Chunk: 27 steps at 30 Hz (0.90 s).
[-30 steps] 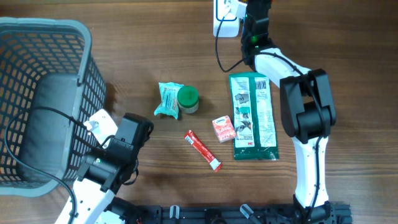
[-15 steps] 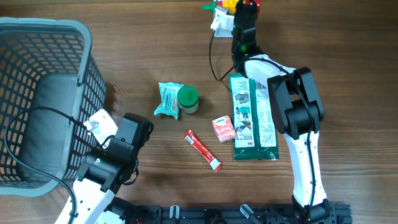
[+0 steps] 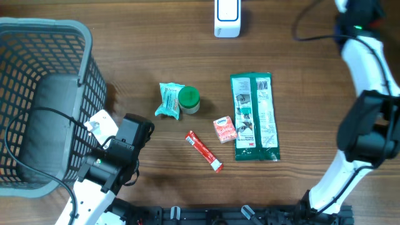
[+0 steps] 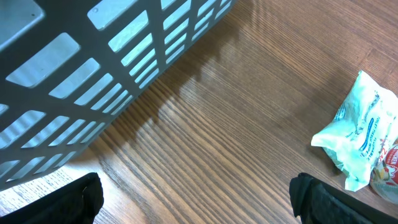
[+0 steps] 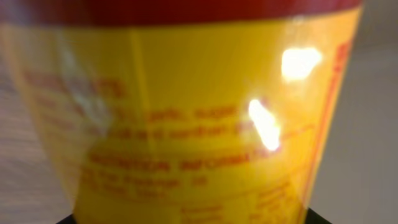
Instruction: Scan the item barcode
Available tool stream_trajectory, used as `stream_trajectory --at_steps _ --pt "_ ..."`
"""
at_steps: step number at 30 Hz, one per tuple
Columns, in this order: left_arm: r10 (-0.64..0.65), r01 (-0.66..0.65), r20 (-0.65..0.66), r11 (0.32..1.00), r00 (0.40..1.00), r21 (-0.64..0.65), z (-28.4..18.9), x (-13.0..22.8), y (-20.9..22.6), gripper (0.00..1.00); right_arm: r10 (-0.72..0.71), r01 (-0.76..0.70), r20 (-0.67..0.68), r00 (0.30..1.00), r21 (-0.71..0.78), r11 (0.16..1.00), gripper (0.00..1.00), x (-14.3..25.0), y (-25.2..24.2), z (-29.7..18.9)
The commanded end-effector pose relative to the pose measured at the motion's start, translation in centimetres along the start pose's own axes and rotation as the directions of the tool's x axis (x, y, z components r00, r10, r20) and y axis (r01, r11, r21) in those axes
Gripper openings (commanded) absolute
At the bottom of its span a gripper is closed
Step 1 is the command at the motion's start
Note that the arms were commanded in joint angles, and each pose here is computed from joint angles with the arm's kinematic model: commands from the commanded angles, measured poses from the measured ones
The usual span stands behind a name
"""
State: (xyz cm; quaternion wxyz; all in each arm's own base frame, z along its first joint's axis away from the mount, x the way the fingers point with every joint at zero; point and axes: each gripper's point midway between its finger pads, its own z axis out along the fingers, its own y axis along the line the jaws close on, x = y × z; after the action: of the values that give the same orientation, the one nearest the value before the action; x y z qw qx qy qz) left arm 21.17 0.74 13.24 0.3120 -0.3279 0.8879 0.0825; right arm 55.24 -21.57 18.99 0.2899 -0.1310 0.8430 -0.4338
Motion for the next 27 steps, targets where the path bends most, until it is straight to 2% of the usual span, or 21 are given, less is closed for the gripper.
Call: stream_trajectory --at_steps 1,5,7,9,14,15,17,18,21,24,27 --pt "0.003 -0.003 0.004 1.000 1.000 -0.003 0.0 -0.1 0.2 1.00 0.226 -0.225 -0.132 0.965 0.025 0.974 0.50 6.5 -2.2 3.2" --pt "0.003 -0.003 0.004 1.000 1.000 -0.003 0.0 -0.1 0.2 1.00 0.343 -0.345 -0.280 0.897 0.042 0.937 0.50 14.7 -3.1 6.2" --pt "0.003 -0.003 0.004 1.000 1.000 -0.003 0.0 -0.1 0.2 1.00 0.357 -0.366 -0.324 0.876 0.036 0.930 0.50 16.9 -2.6 7.1" --pt "0.003 -0.003 0.004 1.000 1.000 -0.003 0.0 -0.1 0.2 1.00 0.441 -0.448 -0.365 0.820 0.069 0.891 0.50 20.2 -2.7 8.2" --pt "0.003 -0.003 0.004 1.000 1.000 -0.003 0.0 -0.1 0.2 1.00 0.540 -0.565 -0.436 0.720 0.084 0.821 0.51 26.9 -2.1 10.3" --pt "0.003 -0.003 0.004 1.000 1.000 -0.003 0.0 -0.1 0.2 1.00 0.573 -0.594 -0.453 0.683 0.112 0.797 0.56 28.5 -2.1 10.6" --pt "0.003 -0.003 0.004 1.000 1.000 -0.003 0.0 -0.1 0.2 1.00 0.626 -0.642 -0.465 0.626 0.149 0.752 0.58 30.4 -2.0 10.9" --pt "0.003 -0.003 0.004 1.000 1.000 -0.003 0.0 -0.1 0.2 1.00 0.676 -0.692 -0.468 0.570 0.170 0.702 0.61 31.9 -1.9 11.1" --pt "0.003 -0.003 0.004 1.000 1.000 -0.003 0.0 -0.1 0.2 1.00 0.768 -0.792 -0.451 0.455 0.188 0.580 0.62 33.3 -1.8 11.3" --pt "0.003 -0.003 0.004 1.000 1.000 -0.003 0.0 -0.1 0.2 1.00 0.779 -0.807 -0.448 0.439 0.185 0.561 0.77 33.8 -2.0 11.3" --pt "0.003 -0.003 0.004 1.000 1.000 -0.003 0.0 -0.1 0.2 1.00 0.781 -0.807 -0.445 0.438 0.188 0.559 0.84 33.9 -2.1 11.4"
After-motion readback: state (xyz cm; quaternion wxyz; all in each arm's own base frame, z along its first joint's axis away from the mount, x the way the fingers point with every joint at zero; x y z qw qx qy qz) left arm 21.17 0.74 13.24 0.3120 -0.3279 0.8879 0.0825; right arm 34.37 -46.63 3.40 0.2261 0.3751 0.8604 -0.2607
